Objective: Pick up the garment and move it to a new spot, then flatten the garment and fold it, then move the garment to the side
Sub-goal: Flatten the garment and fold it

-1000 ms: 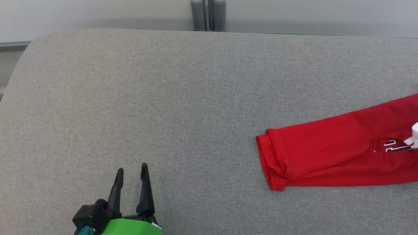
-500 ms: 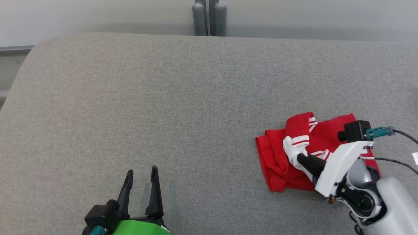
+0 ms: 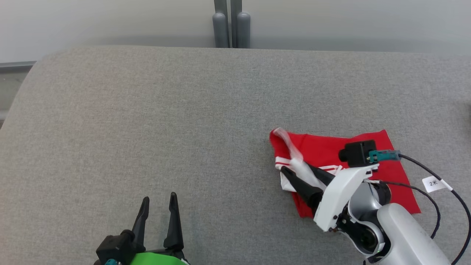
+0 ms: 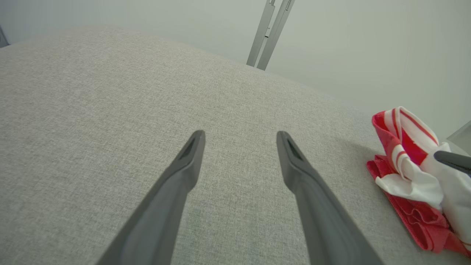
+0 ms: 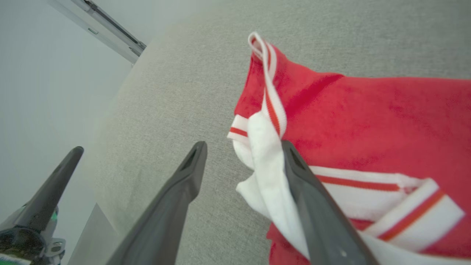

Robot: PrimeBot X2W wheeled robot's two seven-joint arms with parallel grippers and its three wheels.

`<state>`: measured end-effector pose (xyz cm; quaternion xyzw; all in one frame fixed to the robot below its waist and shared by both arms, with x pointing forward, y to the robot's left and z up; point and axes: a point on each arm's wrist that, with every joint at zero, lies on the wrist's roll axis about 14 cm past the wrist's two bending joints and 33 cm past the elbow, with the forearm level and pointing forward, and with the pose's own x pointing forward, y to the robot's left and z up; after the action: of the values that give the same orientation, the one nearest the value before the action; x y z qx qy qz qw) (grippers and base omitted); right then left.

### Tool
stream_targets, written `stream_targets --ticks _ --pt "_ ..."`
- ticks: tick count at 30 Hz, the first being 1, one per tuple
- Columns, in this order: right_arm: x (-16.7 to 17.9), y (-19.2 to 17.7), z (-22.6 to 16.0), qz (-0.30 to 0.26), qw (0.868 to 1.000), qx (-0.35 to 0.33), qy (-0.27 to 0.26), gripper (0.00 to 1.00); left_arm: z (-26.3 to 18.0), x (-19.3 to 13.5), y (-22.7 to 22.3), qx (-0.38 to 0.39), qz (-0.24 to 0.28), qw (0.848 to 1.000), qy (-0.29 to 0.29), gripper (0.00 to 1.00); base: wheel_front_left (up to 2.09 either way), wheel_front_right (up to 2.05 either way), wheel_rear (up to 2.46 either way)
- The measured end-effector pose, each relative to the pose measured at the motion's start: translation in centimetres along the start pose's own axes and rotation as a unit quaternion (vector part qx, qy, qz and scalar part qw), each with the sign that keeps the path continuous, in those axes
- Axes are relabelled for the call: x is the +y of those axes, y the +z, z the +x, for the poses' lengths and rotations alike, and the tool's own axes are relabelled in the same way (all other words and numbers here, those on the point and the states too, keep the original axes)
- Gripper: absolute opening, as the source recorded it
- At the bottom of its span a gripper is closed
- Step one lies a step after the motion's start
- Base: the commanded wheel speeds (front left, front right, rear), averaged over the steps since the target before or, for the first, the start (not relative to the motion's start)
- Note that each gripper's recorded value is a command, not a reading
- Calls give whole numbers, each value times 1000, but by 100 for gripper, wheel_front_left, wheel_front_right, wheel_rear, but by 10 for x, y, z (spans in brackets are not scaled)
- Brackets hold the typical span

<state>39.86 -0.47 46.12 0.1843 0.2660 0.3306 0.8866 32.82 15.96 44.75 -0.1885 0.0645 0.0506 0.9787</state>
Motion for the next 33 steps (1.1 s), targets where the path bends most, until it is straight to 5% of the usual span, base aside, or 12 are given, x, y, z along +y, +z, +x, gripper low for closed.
stream_targets --ticks 5,11,16,23,29,33 --pt "51 15 -14 0 996 -50 68 100 -1 -4 2 -4 3 1000 -8 100 0 0 0" --pt "46 42 -60 -60 987 -141 47 100 -6 -1 9 -17 9 1000 -7 100 0 0 0" --pt "-4 60 -116 -79 966 -242 -53 100 -13 2 13 -25 11 1000 -6 100 0 0 0" --pt "-88 53 -205 -221 899 -290 -242 100 -21 -1 28 -53 41 997 -24 100 0 0 0" --pt "-111 36 -232 -237 877 -278 -312 100 -34 11 28 -57 96 993 -30 100 0 0 0" --pt "-112 28 -234 -228 875 -278 -325 100 -40 24 31 -60 103 993 -18 100 0 0 0"
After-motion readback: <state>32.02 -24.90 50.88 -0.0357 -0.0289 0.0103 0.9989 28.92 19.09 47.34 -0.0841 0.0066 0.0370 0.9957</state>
